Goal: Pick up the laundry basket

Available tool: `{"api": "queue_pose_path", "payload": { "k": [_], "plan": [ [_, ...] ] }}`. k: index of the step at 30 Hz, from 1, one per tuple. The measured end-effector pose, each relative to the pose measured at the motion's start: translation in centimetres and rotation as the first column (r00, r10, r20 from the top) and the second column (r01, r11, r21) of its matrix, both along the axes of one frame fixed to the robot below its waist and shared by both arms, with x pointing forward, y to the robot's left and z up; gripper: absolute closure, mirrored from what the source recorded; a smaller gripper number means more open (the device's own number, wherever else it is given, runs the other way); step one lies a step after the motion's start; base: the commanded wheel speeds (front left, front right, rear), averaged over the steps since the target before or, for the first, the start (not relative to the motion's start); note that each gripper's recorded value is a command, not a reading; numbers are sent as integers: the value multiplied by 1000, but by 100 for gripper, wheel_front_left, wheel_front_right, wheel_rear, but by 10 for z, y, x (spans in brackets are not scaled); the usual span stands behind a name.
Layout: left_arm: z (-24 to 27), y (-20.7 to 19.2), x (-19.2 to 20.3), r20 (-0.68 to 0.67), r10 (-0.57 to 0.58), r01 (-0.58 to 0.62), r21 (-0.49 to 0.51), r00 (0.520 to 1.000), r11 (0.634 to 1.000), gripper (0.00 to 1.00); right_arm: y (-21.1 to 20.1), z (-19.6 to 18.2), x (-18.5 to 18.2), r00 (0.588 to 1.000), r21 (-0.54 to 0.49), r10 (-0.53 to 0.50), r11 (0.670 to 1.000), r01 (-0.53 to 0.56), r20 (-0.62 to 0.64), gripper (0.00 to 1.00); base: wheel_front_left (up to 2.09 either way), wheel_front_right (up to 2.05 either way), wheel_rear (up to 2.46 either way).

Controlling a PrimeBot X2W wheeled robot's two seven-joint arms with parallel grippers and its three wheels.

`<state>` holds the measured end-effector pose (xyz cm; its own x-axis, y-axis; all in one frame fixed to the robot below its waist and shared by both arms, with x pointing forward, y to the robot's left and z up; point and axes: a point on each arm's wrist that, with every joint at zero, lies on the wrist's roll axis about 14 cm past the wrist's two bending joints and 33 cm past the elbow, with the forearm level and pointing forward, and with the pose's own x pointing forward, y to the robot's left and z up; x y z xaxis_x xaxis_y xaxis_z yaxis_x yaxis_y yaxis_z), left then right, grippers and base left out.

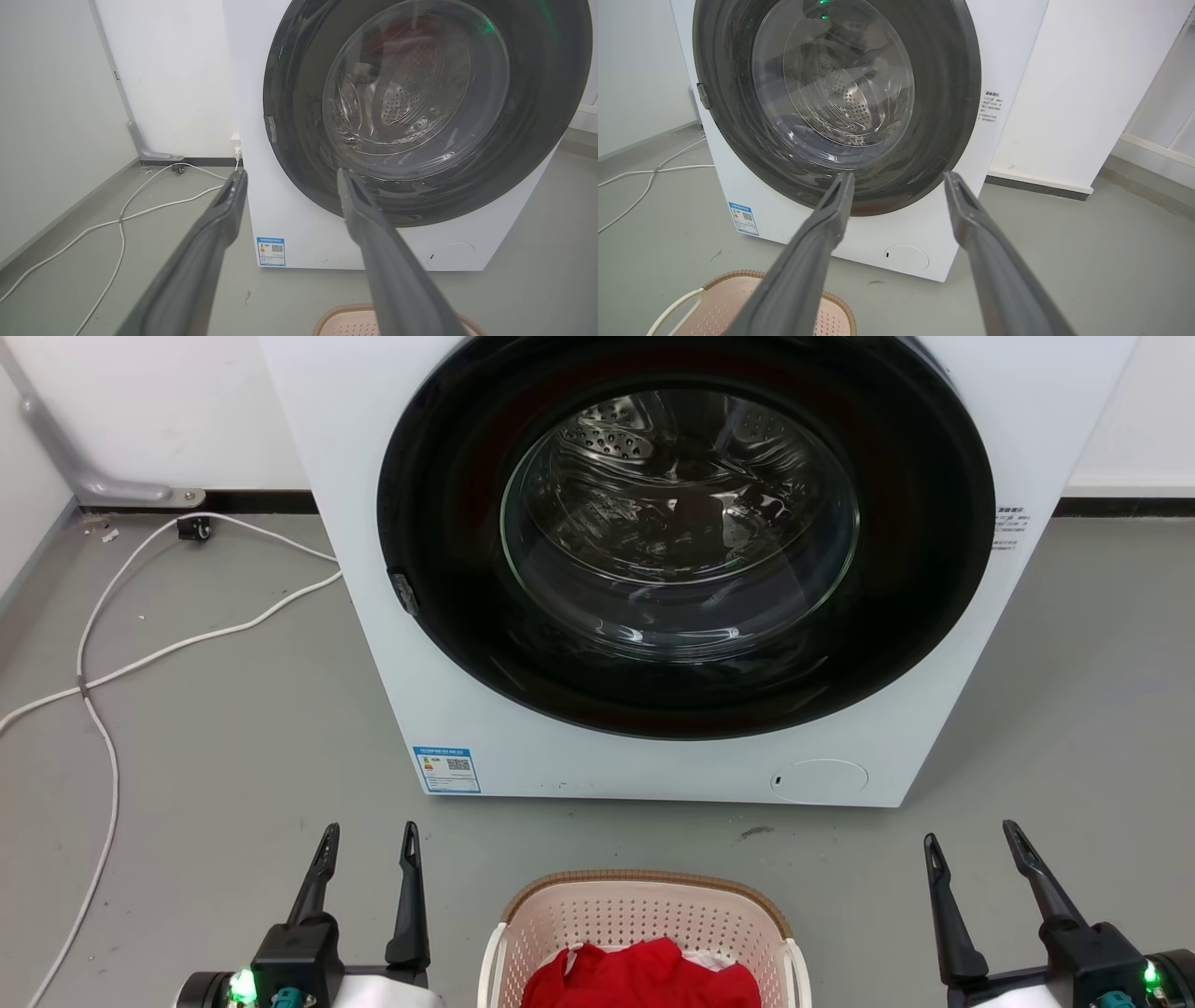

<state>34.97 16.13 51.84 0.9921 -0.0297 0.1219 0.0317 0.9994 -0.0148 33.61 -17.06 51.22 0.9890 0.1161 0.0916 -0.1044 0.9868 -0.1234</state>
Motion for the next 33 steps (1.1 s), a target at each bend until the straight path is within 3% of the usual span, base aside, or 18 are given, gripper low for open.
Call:
{"api": "queue_pose_path", "payload": {
  "k": [14,22,27,33],
  "plan": [
    [-17,-1,12,-55,-12,12,-5,998,1000,0,10,0,13,1000,-2,30,1000,-30,-1,0,0,0,0],
    [-63,-9,59,-207,-84,90,19,975,996,0,29,-58,50,979,-58,91,993,-103,-184,0,0,0,0],
    [-118,-8,82,-388,-114,148,59,915,987,0,34,-123,65,916,-94,110,983,-158,-387,0,0,0,0],
    [-175,-13,102,-576,-150,230,68,804,971,0,34,-186,78,787,-126,96,968,-216,-609,0,0,0,0]
  ]
}}
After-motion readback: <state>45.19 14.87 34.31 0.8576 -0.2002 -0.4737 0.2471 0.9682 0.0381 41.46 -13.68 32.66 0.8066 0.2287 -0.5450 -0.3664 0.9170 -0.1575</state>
